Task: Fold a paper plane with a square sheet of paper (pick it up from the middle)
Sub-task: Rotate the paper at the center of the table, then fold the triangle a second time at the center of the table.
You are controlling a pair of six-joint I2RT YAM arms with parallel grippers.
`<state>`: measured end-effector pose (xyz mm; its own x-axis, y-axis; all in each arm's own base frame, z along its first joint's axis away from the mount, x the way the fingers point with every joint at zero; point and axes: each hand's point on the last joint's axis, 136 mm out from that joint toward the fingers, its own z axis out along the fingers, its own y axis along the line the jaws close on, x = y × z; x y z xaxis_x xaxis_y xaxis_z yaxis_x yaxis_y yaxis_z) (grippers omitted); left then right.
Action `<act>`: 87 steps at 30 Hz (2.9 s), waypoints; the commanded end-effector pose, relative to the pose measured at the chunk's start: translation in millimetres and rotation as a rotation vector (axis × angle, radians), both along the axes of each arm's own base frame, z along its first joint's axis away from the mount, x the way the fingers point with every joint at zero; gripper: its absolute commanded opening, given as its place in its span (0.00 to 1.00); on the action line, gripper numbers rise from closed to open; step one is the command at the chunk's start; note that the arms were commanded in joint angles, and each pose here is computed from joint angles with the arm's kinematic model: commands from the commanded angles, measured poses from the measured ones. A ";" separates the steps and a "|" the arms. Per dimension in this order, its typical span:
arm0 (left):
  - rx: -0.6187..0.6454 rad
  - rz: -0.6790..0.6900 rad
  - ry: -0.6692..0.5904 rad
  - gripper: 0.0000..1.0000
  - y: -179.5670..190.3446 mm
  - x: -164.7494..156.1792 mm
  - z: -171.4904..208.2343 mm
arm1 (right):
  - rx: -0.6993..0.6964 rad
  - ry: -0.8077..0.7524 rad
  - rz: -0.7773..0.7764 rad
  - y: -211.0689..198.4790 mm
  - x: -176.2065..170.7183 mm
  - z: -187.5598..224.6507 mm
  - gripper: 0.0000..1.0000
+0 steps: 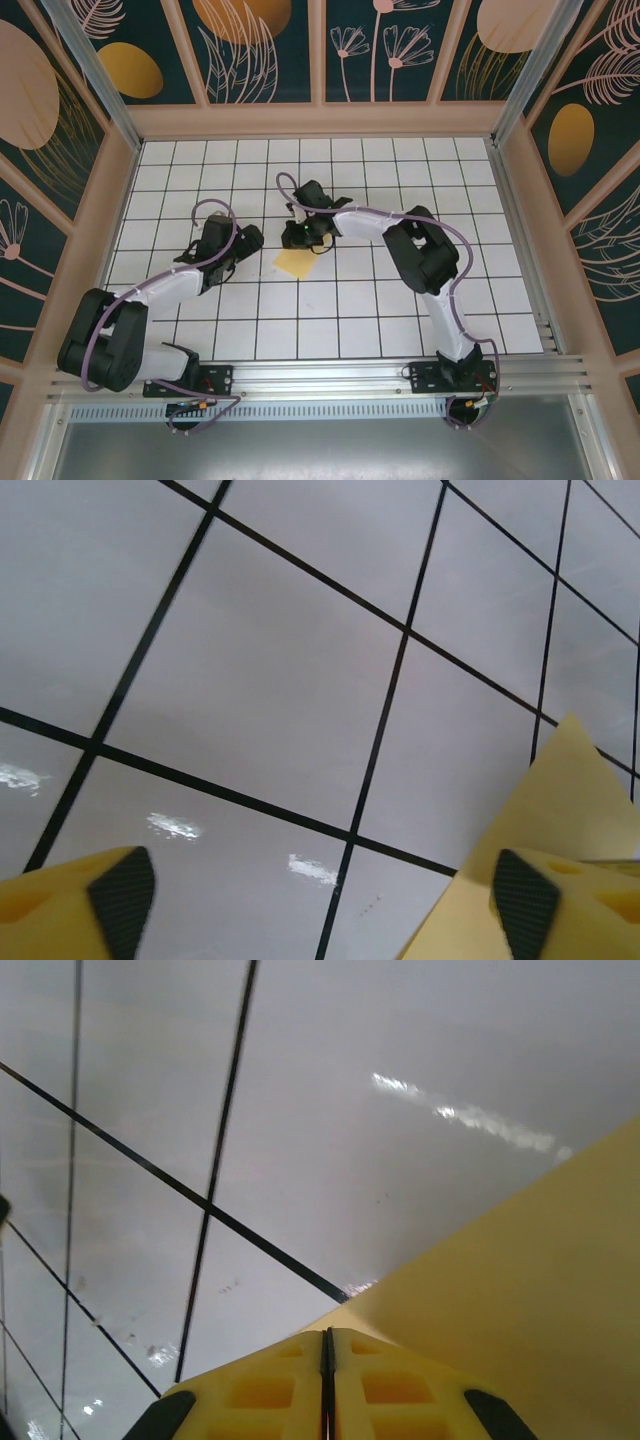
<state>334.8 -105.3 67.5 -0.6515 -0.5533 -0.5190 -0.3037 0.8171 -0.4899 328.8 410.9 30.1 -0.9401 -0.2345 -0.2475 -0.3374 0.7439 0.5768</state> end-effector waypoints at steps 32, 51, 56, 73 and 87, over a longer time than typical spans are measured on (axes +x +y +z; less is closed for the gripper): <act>-0.363 -0.299 0.081 0.90 -100.4 -21.8 -1.6 | -0.145 -0.096 -0.290 -97.1 17.0 20.4 0.44; -0.507 -0.309 0.221 0.81 -135.6 -63.5 -15.4 | -0.112 0.059 -0.281 -108.4 0.8 -27.5 0.37; -0.532 -0.321 0.229 0.80 -144.1 -66.0 -15.3 | -0.101 0.085 -0.292 -115.4 -4.0 -33.4 0.36; -0.590 -0.399 0.259 0.77 -170.2 -72.7 -17.4 | -0.085 0.114 -0.304 -123.6 -8.3 -39.7 0.34; -0.637 -0.469 0.189 0.67 -181.6 -71.8 5.9 | -0.092 0.127 -0.312 -127.1 -8.0 -44.1 0.30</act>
